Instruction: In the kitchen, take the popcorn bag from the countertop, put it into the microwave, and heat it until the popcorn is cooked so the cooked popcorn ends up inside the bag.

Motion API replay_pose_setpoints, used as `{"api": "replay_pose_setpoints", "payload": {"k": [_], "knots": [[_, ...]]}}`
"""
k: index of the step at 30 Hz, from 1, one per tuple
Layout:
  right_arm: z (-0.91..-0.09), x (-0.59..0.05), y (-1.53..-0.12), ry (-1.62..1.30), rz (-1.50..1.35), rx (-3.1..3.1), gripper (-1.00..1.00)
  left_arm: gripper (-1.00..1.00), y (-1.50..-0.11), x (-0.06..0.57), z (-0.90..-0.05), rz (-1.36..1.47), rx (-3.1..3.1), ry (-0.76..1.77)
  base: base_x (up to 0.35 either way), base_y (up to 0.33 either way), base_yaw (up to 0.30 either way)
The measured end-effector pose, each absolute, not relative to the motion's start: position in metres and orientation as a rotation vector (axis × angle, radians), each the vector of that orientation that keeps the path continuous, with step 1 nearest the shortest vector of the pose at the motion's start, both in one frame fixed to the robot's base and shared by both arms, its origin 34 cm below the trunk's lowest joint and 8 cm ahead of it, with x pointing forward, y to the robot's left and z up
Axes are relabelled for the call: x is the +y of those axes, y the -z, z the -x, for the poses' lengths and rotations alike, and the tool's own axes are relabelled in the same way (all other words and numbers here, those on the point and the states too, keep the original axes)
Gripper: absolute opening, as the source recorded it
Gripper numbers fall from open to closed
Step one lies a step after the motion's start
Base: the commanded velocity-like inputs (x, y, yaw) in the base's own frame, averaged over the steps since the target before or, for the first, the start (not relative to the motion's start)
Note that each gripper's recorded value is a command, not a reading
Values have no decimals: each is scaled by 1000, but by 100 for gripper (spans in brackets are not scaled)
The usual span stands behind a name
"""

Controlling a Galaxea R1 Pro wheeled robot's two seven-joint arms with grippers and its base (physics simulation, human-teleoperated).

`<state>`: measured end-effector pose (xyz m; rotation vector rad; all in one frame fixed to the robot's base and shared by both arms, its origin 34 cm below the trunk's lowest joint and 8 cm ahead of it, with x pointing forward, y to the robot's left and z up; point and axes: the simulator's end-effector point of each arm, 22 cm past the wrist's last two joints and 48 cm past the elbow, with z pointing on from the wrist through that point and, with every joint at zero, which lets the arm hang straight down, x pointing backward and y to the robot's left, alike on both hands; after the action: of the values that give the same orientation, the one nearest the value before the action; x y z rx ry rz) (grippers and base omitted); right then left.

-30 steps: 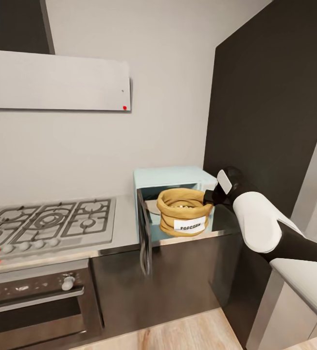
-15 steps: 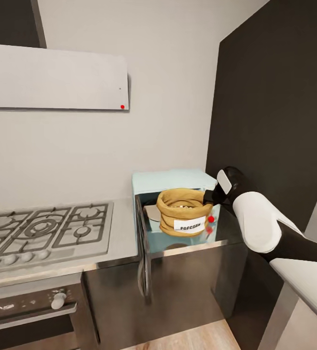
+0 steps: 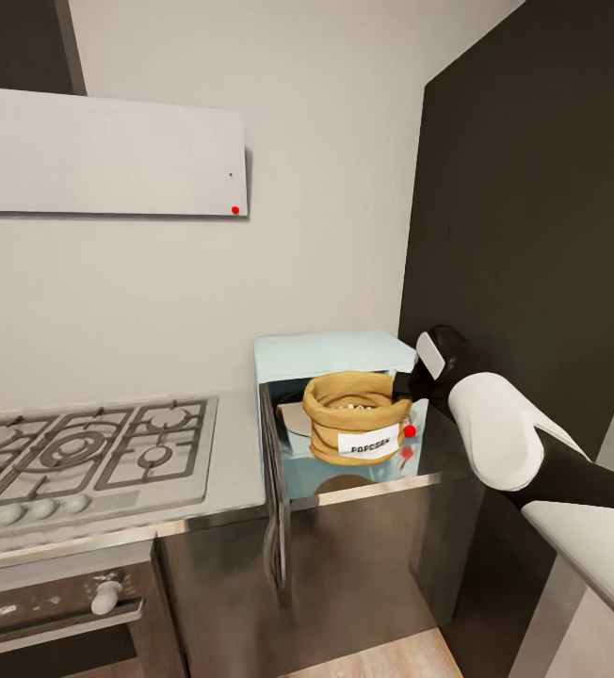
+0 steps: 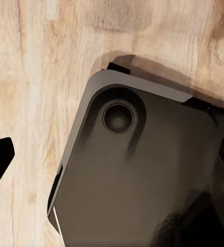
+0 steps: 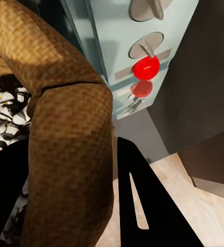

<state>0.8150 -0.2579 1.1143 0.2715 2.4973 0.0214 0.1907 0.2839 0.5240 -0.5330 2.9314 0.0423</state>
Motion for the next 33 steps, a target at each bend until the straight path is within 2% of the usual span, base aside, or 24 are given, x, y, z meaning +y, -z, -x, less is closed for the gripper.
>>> {"api": "replay_pose_setpoints", "payload": {"k": [33], "knots": [[-815, -250, -1085, -50, -267, 2554, -100, 100, -522, 283, -193, 532, 2939, -44, -15, 0, 0]]}}
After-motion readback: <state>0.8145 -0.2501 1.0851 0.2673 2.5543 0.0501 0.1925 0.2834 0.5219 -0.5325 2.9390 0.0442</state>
